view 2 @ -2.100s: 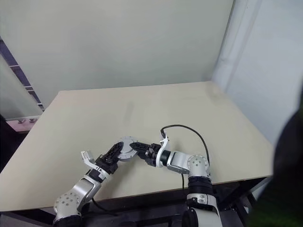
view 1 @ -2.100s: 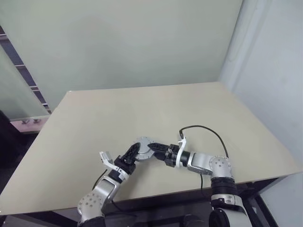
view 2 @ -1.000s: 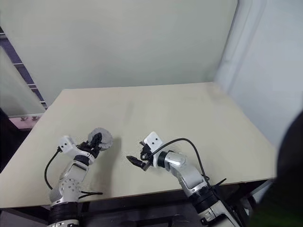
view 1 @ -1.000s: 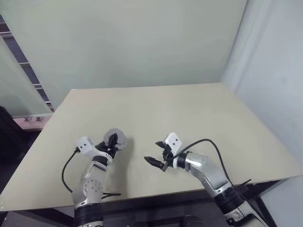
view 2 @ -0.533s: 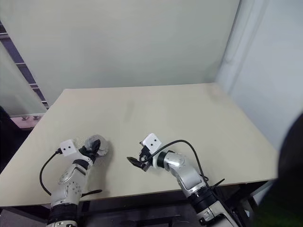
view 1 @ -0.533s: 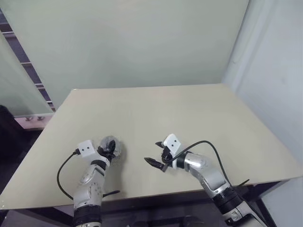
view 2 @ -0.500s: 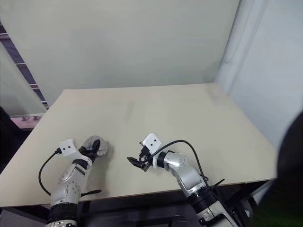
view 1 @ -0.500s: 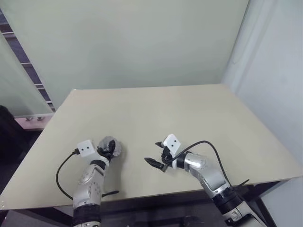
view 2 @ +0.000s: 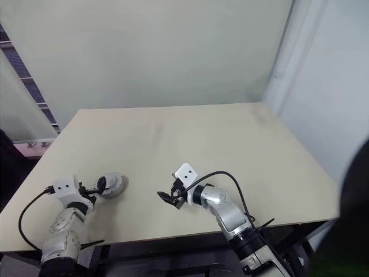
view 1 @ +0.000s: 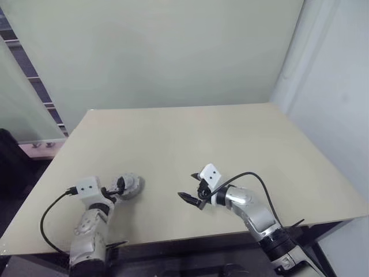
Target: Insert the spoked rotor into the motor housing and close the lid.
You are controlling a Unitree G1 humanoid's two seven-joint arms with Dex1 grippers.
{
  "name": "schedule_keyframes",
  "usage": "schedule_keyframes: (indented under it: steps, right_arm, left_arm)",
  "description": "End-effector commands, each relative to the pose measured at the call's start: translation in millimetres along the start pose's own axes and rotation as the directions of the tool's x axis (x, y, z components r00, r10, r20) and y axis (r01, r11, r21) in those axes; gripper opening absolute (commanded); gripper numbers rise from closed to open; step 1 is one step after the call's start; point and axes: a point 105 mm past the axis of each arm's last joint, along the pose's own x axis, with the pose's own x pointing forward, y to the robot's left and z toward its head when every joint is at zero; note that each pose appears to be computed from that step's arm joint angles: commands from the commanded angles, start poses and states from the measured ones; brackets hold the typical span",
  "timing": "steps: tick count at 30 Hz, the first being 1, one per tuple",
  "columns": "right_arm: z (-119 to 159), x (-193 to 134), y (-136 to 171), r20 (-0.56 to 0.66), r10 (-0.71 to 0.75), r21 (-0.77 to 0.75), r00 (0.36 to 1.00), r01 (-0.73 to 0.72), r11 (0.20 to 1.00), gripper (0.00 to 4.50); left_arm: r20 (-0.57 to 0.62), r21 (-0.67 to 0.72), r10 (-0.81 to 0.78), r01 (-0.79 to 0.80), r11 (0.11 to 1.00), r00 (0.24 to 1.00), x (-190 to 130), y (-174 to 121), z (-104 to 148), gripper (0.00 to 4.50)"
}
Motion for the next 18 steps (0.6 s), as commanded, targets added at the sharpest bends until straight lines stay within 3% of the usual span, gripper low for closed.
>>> schedule_keyframes:
  steps: [1,8,14,18]
  right_arm:
    - [18.8,-21.4,-33.5,0.063,-0.107,-0.003,0.992,0.107,0.994,4.50]
    - [9.7,-57.3,-53.7,0.031,-0.193,-0.008,0.981,0.193,0.981,4.50]
    - [4.1,-68.7,-52.7,0.016,-0.211,-0.011,0.977,0.211,0.977,4.50]
    - [-0.7,-72.4,-51.3,-0.009,-0.213,-0.036,0.977,0.213,0.976,4.50]
  left_arm:
    - [0.089,0.112,-0.264,0.254,0.961,0.960,-13.4,-39.1,43.4,4.46]
    - [-0.056,0.166,-0.579,0.580,0.798,0.813,-55.6,-93.1,44.6,4.46]
    - [-0.143,0.158,-0.668,0.683,0.713,0.730,-70.4,-115.2,37.8,4.46]
    - [-0.160,0.165,-0.669,0.688,0.707,0.726,-68.0,-115.7,33.8,4.46]
